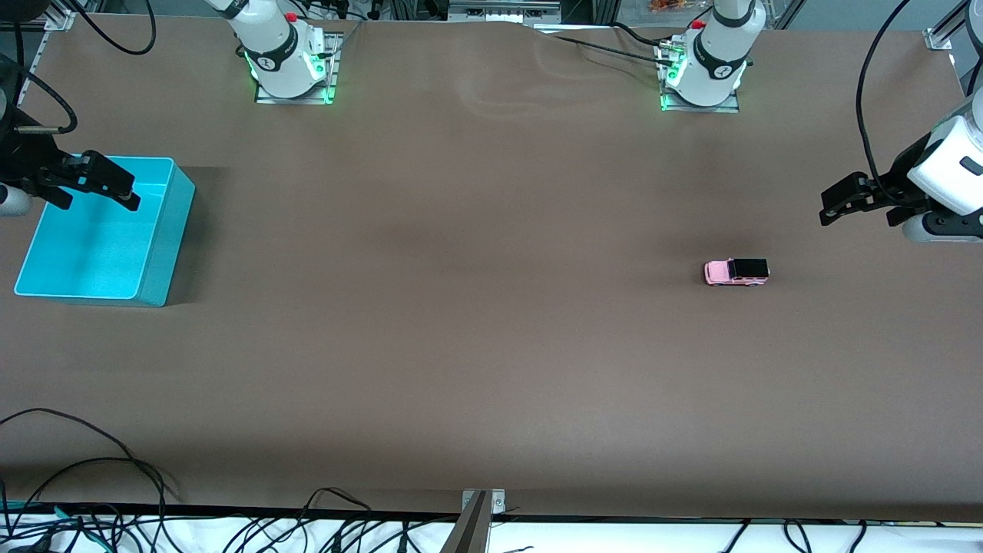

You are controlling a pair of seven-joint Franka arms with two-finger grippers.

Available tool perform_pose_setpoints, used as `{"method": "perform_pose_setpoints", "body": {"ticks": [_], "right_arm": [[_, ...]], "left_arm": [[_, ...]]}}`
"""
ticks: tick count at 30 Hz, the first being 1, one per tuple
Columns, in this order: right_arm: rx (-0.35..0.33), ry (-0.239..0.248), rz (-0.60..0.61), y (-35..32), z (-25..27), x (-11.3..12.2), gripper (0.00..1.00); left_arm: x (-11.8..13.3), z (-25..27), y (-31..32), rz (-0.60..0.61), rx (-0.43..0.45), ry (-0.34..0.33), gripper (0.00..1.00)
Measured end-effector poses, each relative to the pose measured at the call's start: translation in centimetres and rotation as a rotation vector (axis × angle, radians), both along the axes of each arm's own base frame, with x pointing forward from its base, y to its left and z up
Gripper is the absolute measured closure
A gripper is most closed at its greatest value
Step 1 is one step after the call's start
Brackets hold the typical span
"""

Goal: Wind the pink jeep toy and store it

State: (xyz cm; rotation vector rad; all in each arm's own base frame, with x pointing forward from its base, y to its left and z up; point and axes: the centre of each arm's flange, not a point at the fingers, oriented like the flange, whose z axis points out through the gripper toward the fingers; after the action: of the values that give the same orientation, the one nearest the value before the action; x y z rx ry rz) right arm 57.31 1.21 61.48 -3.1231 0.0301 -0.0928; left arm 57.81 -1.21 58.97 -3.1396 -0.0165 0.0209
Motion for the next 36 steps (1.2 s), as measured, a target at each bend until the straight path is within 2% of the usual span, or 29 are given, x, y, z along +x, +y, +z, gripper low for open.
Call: {"method": "perform_pose_setpoints", "body": {"ticks": [36], "right_arm": [[0.0, 0.0, -0.002, -0.08, 0.0, 0.0, 0.0]], "left_arm": [[0.17, -0.8, 0.78, 0.012, 0.0, 0.025, 0.0]]}}
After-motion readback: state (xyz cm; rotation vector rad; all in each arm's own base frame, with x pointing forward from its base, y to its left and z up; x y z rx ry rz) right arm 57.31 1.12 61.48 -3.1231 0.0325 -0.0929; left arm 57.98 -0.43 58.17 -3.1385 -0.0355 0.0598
